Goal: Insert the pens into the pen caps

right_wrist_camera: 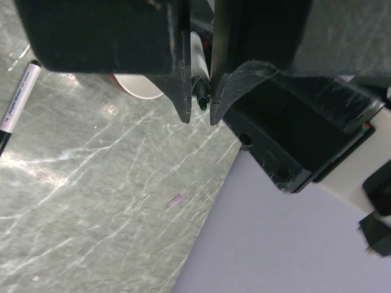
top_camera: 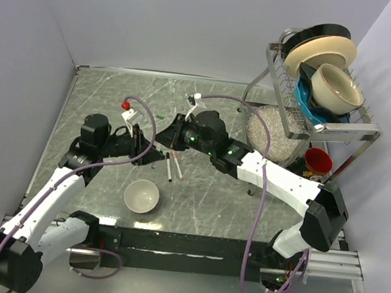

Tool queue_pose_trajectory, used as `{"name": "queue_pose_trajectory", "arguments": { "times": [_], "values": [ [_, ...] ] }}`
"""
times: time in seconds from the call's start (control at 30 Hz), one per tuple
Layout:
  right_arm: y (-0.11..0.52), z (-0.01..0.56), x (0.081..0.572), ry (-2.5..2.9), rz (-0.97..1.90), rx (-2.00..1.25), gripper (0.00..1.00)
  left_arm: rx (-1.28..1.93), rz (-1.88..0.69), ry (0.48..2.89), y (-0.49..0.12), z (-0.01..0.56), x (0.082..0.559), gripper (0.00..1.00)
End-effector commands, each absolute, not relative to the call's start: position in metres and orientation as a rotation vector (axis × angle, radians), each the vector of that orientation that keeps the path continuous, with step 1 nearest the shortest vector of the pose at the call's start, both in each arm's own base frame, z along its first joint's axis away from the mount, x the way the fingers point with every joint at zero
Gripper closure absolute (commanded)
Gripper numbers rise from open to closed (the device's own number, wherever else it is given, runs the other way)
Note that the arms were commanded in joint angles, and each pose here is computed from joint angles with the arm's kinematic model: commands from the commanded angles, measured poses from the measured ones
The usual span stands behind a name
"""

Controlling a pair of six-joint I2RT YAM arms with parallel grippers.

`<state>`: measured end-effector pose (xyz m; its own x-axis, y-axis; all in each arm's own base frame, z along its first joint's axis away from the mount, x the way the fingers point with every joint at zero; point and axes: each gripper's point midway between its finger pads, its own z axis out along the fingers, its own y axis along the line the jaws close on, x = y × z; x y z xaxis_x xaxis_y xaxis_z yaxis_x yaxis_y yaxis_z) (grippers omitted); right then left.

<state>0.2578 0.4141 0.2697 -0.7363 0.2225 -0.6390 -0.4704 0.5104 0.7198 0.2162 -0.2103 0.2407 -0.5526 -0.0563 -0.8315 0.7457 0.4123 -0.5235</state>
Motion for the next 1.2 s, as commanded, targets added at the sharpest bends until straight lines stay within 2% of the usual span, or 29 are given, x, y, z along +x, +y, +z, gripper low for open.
{"name": "queue_pose_trajectory", "arguments": {
  "times": [0.0,0.17,0.2,0.23,0.27,0.33,0.37,0.4,0.43,0.57,0.6,0.63,0.73,0.83,0.87,0.93,0.97,1.03,1.07,1.1,1.17],
  "values": [
    [0.417,0.317,0.255,1.918,1.338,-0.261,1.0,0.645,-1.221,1.769,-0.212,0.257,0.212,0.78],
    [0.414,0.321,0.255,1.908,1.316,-0.269,1.0,0.648,-1.219,1.785,-0.212,0.253,0.213,0.73],
    [0.414,0.323,0.255,1.903,1.315,-0.277,1.0,0.644,-1.219,1.783,-0.212,0.254,0.213,0.76],
    [0.414,0.324,0.254,1.895,1.319,-0.283,1.0,0.647,-1.222,1.783,-0.212,0.254,0.212,0.84],
    [0.414,0.326,0.254,1.89,1.321,-0.285,1.0,0.652,-1.227,1.778,-0.213,0.255,0.212,0.97],
    [0.415,0.33,0.253,1.877,1.325,-0.3,1.0,0.635,-1.236,1.793,-0.213,0.255,0.212,0.99],
    [0.415,0.33,0.253,1.877,1.328,-0.305,1.0,0.627,-1.238,1.8,-0.213,0.254,0.212,0.96],
    [0.416,0.332,0.252,1.872,1.329,-0.317,1.0,0.627,-1.247,1.806,-0.214,0.253,0.212,0.82],
    [0.416,0.332,0.252,1.87,1.33,-0.32,1.0,0.629,-1.257,1.809,-0.214,0.252,0.211,0.75],
    [0.415,0.335,0.251,1.858,1.333,-0.327,1.0,0.649,-1.282,1.815,-0.216,0.249,0.207,0.63],
    [0.415,0.336,0.251,1.855,1.333,-0.331,1.0,0.64,-1.269,1.818,-0.215,0.248,0.209,0.63],
    [0.416,0.336,0.251,1.857,1.334,-0.332,1.0,0.638,-1.264,1.822,-0.214,0.247,0.208,0.65],
    [0.415,0.339,0.25,1.851,1.331,-0.338,1.0,0.637,-1.248,1.818,-0.213,0.248,0.208,0.99],
    [0.413,0.337,0.252,1.854,1.314,-0.334,1.0,0.63,-1.222,1.805,-0.21,0.248,0.208,0.99],
    [0.413,0.34,0.251,1.843,1.311,-0.348,0.86,0.62,-1.204,1.796,-0.209,0.25,0.209,0.99],
    [0.41,0.343,0.254,1.845,1.288,-0.346,0.73,0.577,-1.169,1.797,-0.206,0.251,0.214,0.99],
    [0.407,0.352,0.257,1.824,1.27,-0.343,0.61,0.532,-1.115,1.784,-0.201,0.255,0.22,0.99],
    [0.403,0.362,0.263,1.795,1.248,-0.333,0.47,0.495,-1.094,1.775,-0.198,0.256,0.223,0.99],
    [0.399,0.371,0.267,1.77,1.236,-0.318,0.24,0.479,-1.076,1.746,-0.196,0.262,0.225,0.99],
    [0.393,0.374,0.276,1.762,1.214,-0.287,0.16,0.472,-1.08,1.742,-0.195,0.263,0.224,0.99],
    [0.388,0.375,0.284,1.764,1.212,-0.267,0.12,0.436,-1.079,1.744,-0.194,0.265,0.227,0.99]
  ]
}}
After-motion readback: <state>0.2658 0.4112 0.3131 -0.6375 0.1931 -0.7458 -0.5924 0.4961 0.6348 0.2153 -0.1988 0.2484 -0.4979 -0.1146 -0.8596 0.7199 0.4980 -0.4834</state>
